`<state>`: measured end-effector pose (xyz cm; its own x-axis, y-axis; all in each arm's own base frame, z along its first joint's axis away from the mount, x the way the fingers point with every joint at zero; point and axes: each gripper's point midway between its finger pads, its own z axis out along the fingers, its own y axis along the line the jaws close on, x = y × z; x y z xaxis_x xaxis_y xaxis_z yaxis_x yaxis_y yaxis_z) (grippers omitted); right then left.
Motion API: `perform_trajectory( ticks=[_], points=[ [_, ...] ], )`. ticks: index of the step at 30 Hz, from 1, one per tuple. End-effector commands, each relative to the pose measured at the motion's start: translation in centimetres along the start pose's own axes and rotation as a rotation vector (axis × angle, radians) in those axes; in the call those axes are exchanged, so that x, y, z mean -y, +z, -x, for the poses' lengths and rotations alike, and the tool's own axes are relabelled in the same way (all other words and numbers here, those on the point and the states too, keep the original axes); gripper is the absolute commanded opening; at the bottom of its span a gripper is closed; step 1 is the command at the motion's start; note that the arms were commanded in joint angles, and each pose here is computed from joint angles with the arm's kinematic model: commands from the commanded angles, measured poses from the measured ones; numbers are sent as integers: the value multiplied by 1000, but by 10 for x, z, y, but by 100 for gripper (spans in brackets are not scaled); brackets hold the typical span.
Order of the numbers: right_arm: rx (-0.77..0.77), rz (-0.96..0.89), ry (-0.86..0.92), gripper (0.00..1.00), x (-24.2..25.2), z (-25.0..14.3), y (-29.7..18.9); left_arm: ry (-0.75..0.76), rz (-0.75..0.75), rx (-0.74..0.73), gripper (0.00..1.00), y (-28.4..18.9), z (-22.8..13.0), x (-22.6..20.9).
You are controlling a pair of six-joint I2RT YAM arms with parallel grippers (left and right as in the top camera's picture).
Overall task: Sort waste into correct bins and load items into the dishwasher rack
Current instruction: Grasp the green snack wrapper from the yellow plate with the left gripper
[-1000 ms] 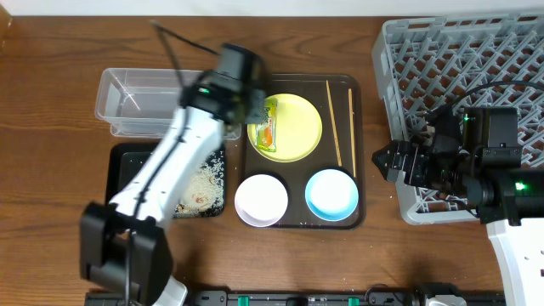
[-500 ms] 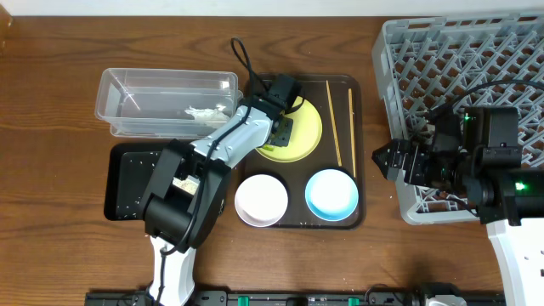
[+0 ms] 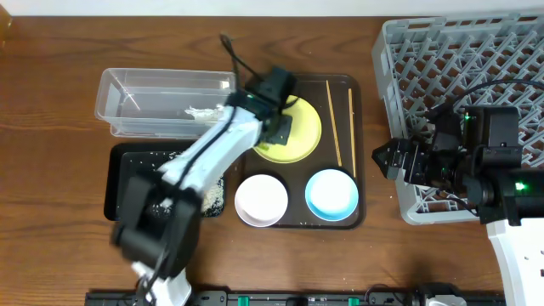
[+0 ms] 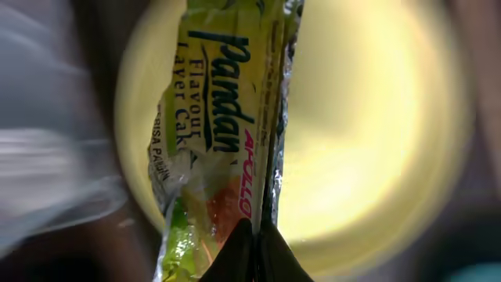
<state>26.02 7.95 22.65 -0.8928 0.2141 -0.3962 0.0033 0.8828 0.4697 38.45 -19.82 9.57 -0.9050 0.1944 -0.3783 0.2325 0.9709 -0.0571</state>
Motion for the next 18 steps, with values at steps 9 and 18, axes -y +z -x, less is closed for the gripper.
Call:
perform_trajectory(
  ticks=[9,18],
  points=[
    [3,4,-18,99,-4,1,-1,-274,224,113,10,-58,18,-123],
    [-1,3,-12,99,-3,0,-1,-272,152,113,65,-64,28,-132]
  ],
)
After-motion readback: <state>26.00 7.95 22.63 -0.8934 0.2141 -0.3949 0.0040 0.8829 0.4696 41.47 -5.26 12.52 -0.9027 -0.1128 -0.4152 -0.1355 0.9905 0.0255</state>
